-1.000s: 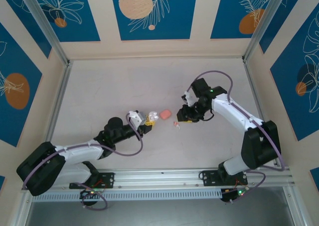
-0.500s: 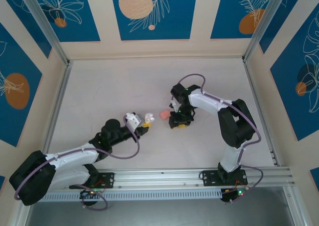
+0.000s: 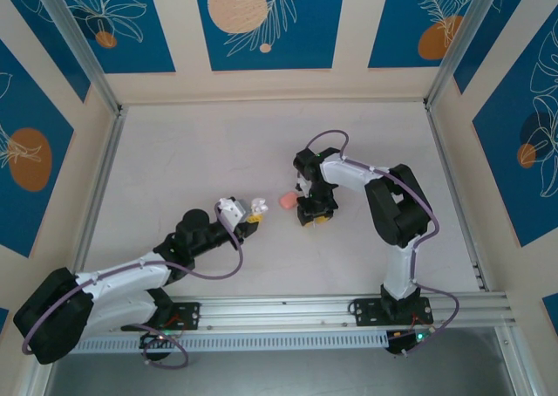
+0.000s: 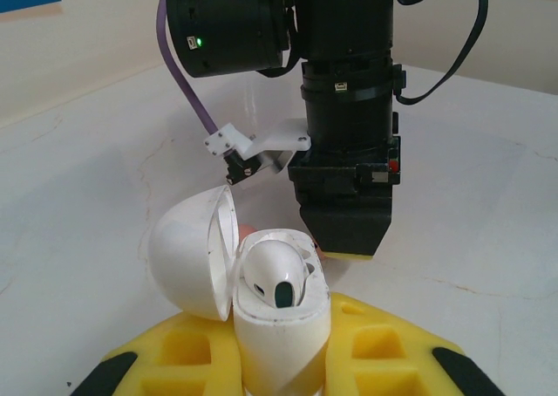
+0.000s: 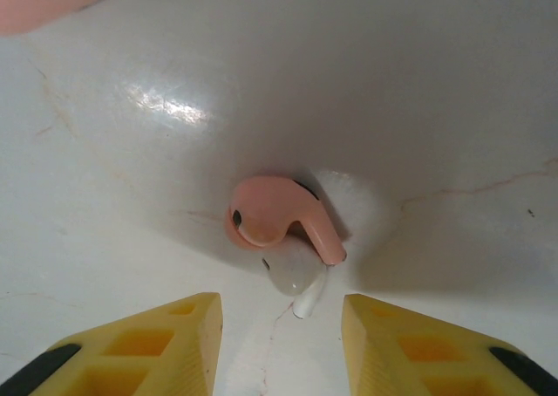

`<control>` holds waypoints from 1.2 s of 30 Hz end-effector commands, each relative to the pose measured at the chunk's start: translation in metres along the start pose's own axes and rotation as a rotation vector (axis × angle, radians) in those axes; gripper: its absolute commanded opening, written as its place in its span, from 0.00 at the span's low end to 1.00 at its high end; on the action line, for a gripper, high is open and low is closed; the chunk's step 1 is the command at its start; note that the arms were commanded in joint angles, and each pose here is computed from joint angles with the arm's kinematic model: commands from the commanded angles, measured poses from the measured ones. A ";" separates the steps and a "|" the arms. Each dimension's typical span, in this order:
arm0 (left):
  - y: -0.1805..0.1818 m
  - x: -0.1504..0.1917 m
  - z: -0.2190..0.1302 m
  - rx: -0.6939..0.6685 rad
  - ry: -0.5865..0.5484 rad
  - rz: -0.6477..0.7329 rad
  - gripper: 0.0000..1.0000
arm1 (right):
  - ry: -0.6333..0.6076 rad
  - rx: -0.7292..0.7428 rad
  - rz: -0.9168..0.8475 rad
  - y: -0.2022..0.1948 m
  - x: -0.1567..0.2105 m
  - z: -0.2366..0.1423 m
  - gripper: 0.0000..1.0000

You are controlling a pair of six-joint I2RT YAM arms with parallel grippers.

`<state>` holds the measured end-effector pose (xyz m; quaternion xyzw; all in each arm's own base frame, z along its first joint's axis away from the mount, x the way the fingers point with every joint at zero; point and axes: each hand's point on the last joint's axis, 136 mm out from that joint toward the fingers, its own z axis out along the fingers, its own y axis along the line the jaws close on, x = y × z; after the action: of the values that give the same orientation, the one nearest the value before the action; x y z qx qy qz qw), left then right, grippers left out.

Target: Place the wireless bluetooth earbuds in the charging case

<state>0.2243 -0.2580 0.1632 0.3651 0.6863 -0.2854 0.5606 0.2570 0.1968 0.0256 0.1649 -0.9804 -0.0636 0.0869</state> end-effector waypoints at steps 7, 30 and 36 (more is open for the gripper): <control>0.003 -0.002 -0.002 -0.020 -0.004 0.024 0.14 | 0.000 0.001 -0.024 0.005 -0.010 0.005 0.33; 0.004 -0.004 0.000 -0.023 -0.003 0.021 0.14 | -0.043 0.036 -0.033 0.003 -0.021 0.008 0.31; 0.004 -0.004 0.000 -0.022 -0.002 0.017 0.14 | -0.067 0.062 -0.047 0.005 -0.023 0.000 0.31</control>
<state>0.2256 -0.2562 0.1611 0.3622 0.6912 -0.2799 0.5592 0.2629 0.1991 0.0168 0.1809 -0.9795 -0.0389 0.0800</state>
